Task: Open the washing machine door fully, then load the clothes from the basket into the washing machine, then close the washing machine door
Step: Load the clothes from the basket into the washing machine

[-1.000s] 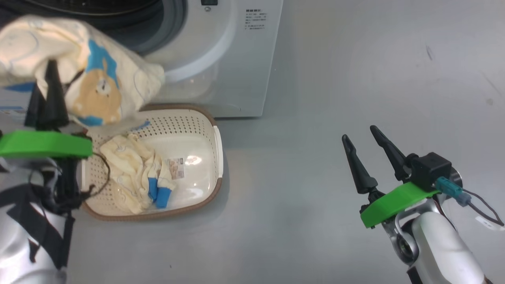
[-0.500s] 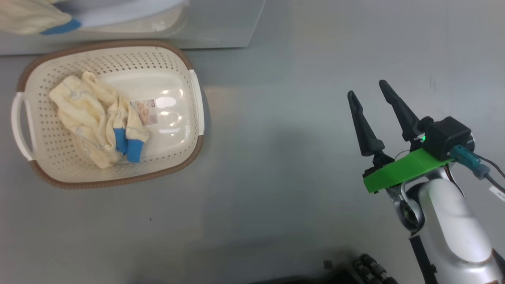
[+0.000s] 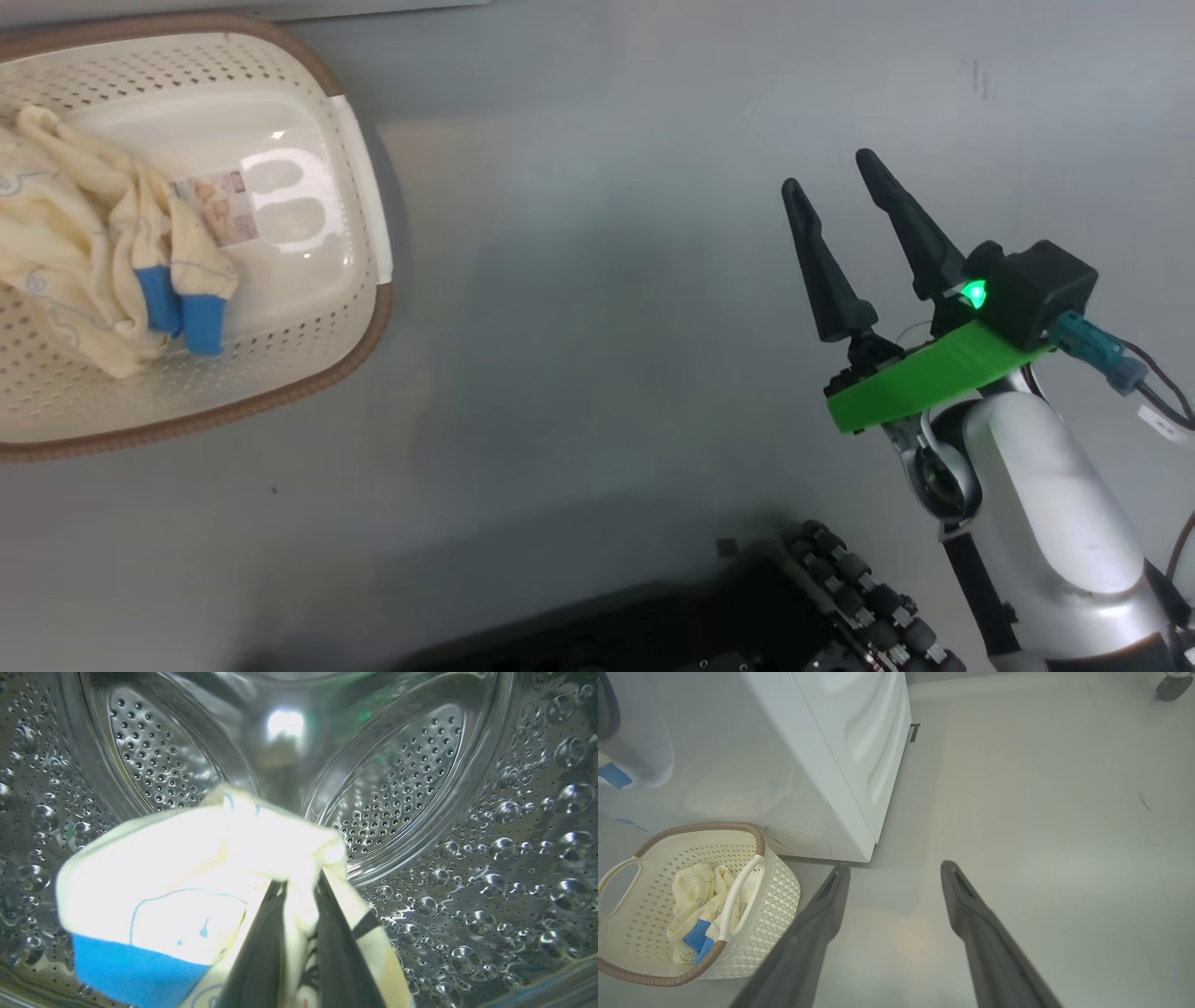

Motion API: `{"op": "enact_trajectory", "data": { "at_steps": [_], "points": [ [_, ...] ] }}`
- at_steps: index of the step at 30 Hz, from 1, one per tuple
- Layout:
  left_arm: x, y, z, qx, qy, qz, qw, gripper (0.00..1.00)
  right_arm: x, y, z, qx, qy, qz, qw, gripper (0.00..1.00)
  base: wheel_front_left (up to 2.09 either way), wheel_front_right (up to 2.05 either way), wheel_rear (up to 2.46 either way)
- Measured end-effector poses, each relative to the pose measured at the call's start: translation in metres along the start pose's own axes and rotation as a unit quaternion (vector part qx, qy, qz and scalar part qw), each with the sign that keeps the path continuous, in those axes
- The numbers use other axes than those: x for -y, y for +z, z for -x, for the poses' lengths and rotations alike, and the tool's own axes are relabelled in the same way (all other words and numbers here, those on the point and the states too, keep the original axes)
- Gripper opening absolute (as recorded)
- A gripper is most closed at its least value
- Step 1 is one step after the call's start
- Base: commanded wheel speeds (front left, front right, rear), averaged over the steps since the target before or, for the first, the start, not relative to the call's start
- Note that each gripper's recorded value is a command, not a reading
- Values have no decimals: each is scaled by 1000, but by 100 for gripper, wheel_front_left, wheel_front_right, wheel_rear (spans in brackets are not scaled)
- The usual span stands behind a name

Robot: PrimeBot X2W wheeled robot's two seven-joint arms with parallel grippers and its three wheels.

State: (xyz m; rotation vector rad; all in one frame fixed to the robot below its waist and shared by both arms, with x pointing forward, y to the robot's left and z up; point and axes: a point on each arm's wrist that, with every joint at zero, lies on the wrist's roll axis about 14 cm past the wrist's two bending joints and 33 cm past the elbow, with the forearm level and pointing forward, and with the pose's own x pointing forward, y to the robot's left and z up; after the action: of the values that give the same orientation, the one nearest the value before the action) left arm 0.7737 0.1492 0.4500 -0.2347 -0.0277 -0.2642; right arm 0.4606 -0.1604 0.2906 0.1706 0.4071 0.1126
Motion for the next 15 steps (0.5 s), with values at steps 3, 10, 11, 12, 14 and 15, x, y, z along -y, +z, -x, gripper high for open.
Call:
{"op": "enact_trajectory", "data": {
  "at_steps": [3,10,11,12,14,15],
  "points": [
    [1,-11,-11,-12,-3,-11,1000,0,3,-1,0,-1,-3,-5,1000,100,0,0,0],
    [-11,39,-39,89,18,-2,996,0,12,-4,4,-7,-15,-13,1000,100,0,0,0],
    [-13,42,-41,93,22,-2,995,0,12,-4,4,-8,-17,-14,1000,100,0,0,0],
    [-15,39,-42,89,25,-2,996,0,13,-5,5,-8,-17,-13,1000,100,0,0,0],
    [-17,25,-41,69,29,-7,997,0,12,-6,5,-10,-16,-13,1000,100,0,0,0],
    [-19,16,-40,57,32,-9,998,0,11,-6,5,-11,-15,-13,1000,100,0,0,0]
  ]
}}
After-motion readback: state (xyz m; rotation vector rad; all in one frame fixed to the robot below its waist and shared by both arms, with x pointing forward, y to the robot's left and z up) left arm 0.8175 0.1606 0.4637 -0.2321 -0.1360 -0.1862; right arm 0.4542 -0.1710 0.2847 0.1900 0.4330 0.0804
